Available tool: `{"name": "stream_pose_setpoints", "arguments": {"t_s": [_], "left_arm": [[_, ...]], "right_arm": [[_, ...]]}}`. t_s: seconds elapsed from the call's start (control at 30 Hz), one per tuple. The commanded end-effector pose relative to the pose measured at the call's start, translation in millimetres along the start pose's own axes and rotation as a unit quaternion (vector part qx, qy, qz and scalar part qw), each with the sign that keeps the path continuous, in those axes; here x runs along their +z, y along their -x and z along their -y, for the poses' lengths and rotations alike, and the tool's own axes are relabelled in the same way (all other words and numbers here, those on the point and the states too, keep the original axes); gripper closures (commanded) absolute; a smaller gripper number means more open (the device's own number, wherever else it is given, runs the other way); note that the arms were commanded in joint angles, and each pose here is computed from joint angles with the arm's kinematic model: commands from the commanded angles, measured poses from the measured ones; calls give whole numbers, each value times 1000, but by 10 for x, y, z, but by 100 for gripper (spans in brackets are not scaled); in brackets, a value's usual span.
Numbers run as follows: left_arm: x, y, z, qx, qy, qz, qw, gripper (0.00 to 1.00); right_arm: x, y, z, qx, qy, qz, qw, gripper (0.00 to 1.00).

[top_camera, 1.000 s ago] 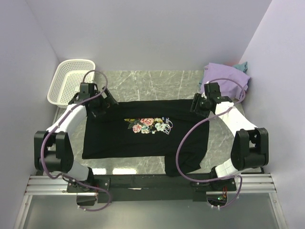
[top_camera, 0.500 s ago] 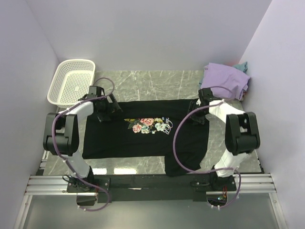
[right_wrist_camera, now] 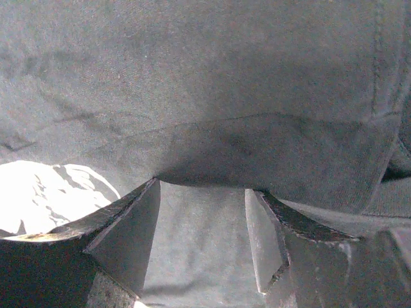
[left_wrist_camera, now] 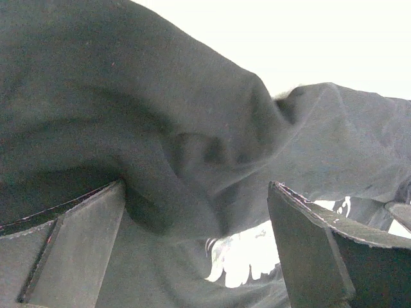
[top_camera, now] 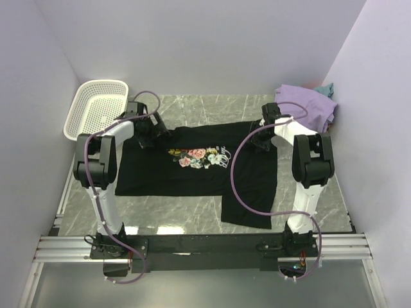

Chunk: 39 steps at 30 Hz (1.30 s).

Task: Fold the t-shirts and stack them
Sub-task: Fold the tshirt

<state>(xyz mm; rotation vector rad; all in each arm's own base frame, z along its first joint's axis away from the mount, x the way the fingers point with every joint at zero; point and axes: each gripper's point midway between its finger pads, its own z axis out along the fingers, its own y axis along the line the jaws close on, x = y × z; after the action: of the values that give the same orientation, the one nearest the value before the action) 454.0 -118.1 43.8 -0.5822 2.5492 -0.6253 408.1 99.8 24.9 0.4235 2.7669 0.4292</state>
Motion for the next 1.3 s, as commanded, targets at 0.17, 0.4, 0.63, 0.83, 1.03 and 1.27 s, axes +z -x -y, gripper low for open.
{"name": "stream_pose_setpoints", "arguments": {"t_s": [0.17,0.4,0.63,0.83,1.03,1.27], "left_arm": [[78,-13,-197,10,70,-4,997,1],[-497,-221,-12,25,35,32,999,0],[-1075,-504,-81,-1,67,77,995,1],[-1291,-995,-369,-80,72,73,992,1],[-1467,-1441,-761,-173,91,90,977,1],[-1705,-1620,-1177,-237,154,138,949,1]], "right_arm": [[-141,555,-40,-30,-37,66,997,37],[-967,600,-208,-59,-19,163,985,36],[-1453,-126,46,-7,-28,175,984,35],[-1376,-862,317,67,-17,152,986,36],[-1181,-1599,406,127,-16,133,983,35],[-1002,-2197,664,151,-44,116,981,35]]}}
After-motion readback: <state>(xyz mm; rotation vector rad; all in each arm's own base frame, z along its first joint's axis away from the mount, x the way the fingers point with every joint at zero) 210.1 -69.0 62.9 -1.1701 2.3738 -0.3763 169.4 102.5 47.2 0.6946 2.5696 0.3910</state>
